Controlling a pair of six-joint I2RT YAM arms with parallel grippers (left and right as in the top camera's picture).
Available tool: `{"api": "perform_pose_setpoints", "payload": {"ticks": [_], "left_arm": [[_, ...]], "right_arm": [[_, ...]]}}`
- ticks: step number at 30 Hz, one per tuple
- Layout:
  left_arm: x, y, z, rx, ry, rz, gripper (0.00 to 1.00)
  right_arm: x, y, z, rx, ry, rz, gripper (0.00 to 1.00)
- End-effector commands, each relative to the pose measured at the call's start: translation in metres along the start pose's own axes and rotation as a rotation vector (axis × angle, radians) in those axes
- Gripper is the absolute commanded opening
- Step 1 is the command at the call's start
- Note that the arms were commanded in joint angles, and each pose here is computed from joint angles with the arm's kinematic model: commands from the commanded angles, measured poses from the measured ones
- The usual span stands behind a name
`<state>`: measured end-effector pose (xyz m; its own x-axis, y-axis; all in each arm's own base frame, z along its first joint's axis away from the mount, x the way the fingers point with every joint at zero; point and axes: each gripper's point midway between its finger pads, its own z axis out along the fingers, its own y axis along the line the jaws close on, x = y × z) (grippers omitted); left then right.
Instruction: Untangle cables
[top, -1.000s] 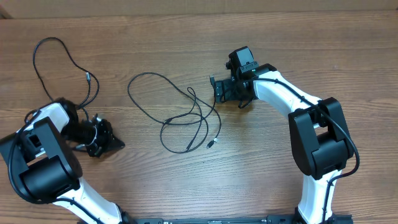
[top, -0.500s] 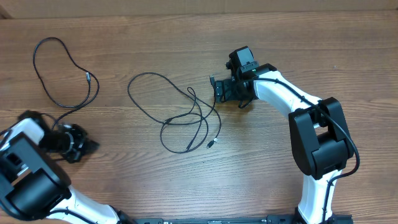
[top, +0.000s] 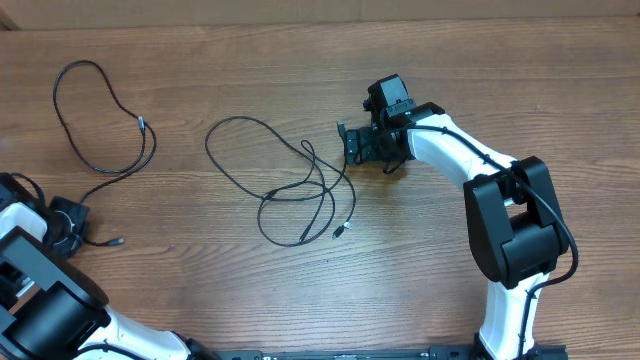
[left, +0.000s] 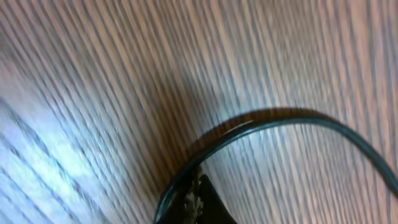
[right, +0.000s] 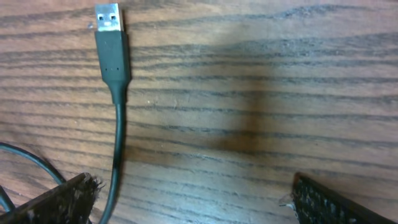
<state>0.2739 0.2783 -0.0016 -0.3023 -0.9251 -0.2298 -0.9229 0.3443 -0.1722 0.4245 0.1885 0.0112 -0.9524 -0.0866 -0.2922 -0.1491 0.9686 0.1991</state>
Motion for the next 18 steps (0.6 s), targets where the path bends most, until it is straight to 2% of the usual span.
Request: {"api": "perform_pose_setpoints", "payload": {"ticks": [1, 4, 6, 10, 14, 18], "left_arm": [[0.026, 0.022, 0.027, -0.078, 0.078, -0.034, 0.05], [0.036, -0.004, 0.027, 0.001, 0.116, 0.005, 0.07], [0.047, -0.026, 0.021, 0.058, 0.169, 0.033, 0.04], [0.072, -0.048, 0.011, 0.051, 0.255, 0.102, 0.04], [0.08, -0.051, 0.012, -0.018, 0.236, 0.165, 0.04], [0.068, -0.026, 0.011, -0.199, 0.153, 0.206, 0.04]], "right_arm": [[0.017, -0.003, 0.013, -0.008, 0.053, 0.015, 1.0], [0.017, -0.004, 0.013, -0.005, 0.053, 0.015, 1.0], [0.017, -0.004, 0.013, -0.005, 0.053, 0.015, 1.0], [0.017, -0.004, 0.013, -0.005, 0.052, 0.015, 1.0], [0.017, -0.004, 0.013, -0.005, 0.052, 0.015, 1.0], [0.017, -0.004, 0.013, -0.005, 0.053, 0.015, 1.0]]}}
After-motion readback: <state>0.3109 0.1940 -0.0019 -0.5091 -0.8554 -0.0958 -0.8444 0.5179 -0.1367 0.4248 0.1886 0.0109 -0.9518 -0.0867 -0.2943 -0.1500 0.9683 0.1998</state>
